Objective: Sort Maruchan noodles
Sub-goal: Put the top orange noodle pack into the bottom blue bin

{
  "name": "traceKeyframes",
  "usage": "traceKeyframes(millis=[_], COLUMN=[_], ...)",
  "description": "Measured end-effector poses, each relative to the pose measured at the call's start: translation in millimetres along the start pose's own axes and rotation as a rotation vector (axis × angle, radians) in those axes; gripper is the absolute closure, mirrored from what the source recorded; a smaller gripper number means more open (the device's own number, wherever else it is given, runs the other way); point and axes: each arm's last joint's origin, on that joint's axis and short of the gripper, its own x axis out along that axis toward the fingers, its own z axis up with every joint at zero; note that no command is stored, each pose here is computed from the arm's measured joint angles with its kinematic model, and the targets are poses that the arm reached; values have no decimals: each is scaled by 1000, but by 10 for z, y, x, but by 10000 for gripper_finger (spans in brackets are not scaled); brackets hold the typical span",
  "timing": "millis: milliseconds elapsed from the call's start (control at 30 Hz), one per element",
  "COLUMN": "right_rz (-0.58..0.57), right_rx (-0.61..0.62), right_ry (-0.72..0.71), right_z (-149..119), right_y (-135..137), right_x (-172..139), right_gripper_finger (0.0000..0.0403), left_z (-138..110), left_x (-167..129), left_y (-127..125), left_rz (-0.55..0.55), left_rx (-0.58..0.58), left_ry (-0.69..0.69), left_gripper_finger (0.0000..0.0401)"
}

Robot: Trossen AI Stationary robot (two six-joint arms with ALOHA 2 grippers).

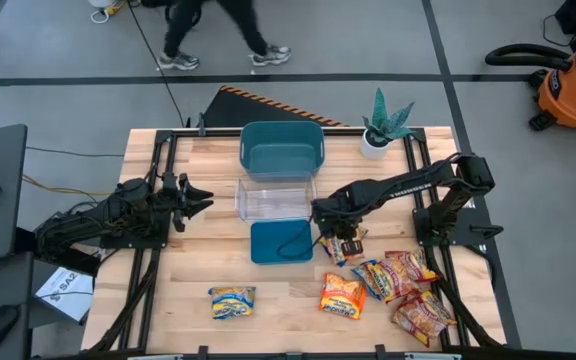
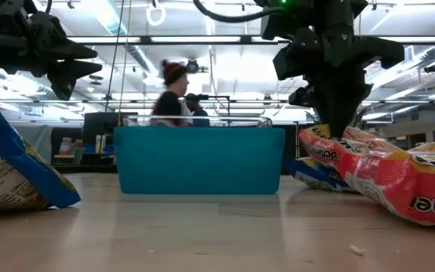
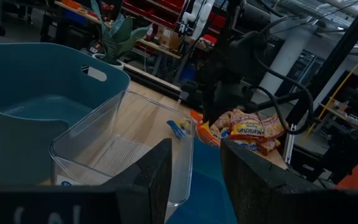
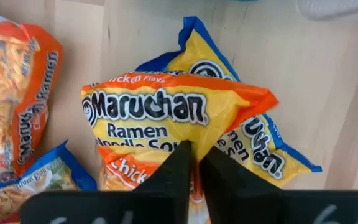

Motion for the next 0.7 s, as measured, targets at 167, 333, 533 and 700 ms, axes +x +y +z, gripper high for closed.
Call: traceKeyframes(millis=[167, 333, 533, 700], right_rz=[0, -6, 11, 15], right_rx=[20, 33, 22, 3], right_ry=[25, 0, -28, -81], right_z=[-6, 52, 140, 239], right_y=[-41, -57, -16, 30], right_x=[-67, -170, -375, -595], right_gripper_finger=[387, 386, 387, 387], left_z=[0, 0, 0, 0], left_x=[0, 0, 0, 0], left_y=[0, 0, 0, 0], left_rz=[0, 0, 0, 0], left_rx=[0, 0, 0, 0], left_ry=[0, 0, 0, 0], left_gripper_finger=[259, 259, 259, 259])
